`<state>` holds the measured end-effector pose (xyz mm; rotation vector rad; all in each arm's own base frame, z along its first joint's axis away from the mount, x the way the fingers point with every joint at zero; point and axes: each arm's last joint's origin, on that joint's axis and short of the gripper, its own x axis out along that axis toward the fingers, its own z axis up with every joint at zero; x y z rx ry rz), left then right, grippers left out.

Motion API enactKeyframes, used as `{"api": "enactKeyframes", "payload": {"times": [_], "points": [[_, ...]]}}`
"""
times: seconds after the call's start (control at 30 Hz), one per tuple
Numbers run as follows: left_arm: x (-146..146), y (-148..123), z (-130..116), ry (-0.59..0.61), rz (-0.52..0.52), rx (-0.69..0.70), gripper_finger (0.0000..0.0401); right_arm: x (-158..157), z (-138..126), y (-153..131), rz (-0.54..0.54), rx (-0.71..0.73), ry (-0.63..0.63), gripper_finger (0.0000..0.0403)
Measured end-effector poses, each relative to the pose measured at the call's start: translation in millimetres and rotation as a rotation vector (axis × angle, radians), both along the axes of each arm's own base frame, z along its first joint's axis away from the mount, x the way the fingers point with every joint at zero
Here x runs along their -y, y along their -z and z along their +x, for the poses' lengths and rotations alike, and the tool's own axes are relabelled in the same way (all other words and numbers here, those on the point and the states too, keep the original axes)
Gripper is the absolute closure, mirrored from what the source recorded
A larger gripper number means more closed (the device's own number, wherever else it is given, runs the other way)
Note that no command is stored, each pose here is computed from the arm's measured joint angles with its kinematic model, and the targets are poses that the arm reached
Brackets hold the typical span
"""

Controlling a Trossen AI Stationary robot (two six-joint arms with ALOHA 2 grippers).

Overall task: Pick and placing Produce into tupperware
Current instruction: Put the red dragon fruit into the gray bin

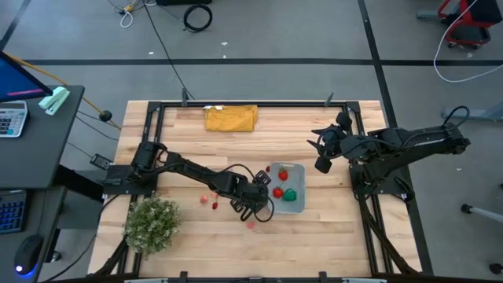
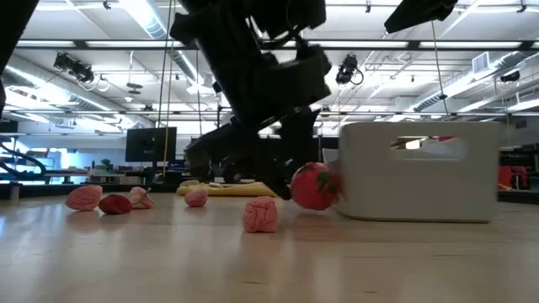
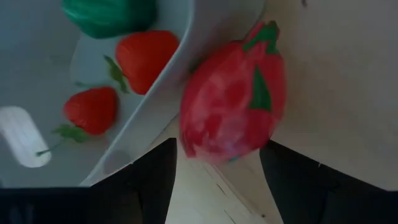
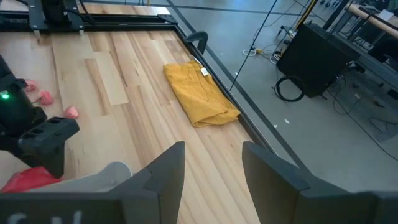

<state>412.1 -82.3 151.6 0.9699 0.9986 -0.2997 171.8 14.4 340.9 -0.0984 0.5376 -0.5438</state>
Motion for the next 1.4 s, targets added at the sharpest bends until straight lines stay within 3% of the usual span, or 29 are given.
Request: {"api": "enactKeyframes", "payload": {"times": [0.43,0.67,1.4], "points": [[9,-20,3,-0.084,-0.052,-0.029,0.0162,0,0,0,0.001,0.0,-0.001,0.0234],[25,-20,-1,-0.04,-0.063,-0.024,0.0159,0,0,0,0.002,-0.001,-0.003,0.0234],[28,-7,12,-0.009,-0.106,0.029,0.0166,0,-1,1,0.018,0.001,0.009,0.0234]]}}
